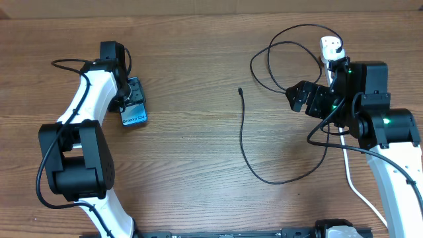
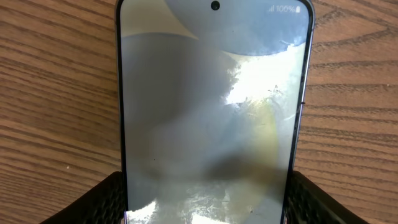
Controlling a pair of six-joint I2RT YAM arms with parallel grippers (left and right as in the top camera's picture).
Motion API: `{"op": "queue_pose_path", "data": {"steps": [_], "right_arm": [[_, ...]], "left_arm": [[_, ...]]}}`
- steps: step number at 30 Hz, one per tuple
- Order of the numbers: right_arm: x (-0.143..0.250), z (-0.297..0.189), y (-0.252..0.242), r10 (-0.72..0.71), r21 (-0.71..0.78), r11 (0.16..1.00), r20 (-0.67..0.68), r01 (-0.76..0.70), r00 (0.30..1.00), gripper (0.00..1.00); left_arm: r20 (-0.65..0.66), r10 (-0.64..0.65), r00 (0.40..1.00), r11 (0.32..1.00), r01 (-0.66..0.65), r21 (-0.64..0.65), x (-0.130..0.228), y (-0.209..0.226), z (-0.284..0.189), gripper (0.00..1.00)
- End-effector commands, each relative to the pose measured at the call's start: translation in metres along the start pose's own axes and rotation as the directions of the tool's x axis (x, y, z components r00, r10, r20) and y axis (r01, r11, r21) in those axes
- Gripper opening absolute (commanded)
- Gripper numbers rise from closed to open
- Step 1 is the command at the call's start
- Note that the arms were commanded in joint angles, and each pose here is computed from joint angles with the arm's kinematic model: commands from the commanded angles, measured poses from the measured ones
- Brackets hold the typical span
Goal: Plug charger to phone and switch on socket
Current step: 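Lift the phone with the left gripper and tilt it toward center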
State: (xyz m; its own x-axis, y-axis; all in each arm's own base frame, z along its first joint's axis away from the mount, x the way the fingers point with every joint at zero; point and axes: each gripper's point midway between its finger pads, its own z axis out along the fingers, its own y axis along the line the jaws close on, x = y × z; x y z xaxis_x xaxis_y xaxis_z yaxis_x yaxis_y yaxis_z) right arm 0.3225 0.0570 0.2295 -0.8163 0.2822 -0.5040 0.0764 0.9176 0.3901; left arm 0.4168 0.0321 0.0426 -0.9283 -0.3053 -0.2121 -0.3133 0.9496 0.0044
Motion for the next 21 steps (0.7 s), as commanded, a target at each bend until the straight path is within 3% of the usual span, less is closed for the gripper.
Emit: {"op": "queue_pose_path", "data": {"steps": [1, 12, 21], "right_arm": [[-0.007, -0.005, 0.005, -0.006, -0.014, 1.000, 0.020, 0.006, 1.000, 1.00], [-0.007, -0.005, 0.005, -0.006, -0.014, 1.000, 0.020, 0.006, 1.000, 1.00], [-0.006, -0.005, 0.004, -0.005, -0.013, 1.000, 0.017, 0.005, 1.000, 1.00]], "left_arm": [[0.030, -0.023, 0.999, 1.000, 0.022, 0.020, -0.011, -0.007, -0.008, 0.04], [0.044, -0.139, 0.989, 0.990, 0.138, 0.032, -0.018, -0.009, -0.014, 0.04], [0.033, -0.144, 0.989, 0.985, 0.140, 0.103, -0.025, -0.022, -0.028, 0.04]]}}
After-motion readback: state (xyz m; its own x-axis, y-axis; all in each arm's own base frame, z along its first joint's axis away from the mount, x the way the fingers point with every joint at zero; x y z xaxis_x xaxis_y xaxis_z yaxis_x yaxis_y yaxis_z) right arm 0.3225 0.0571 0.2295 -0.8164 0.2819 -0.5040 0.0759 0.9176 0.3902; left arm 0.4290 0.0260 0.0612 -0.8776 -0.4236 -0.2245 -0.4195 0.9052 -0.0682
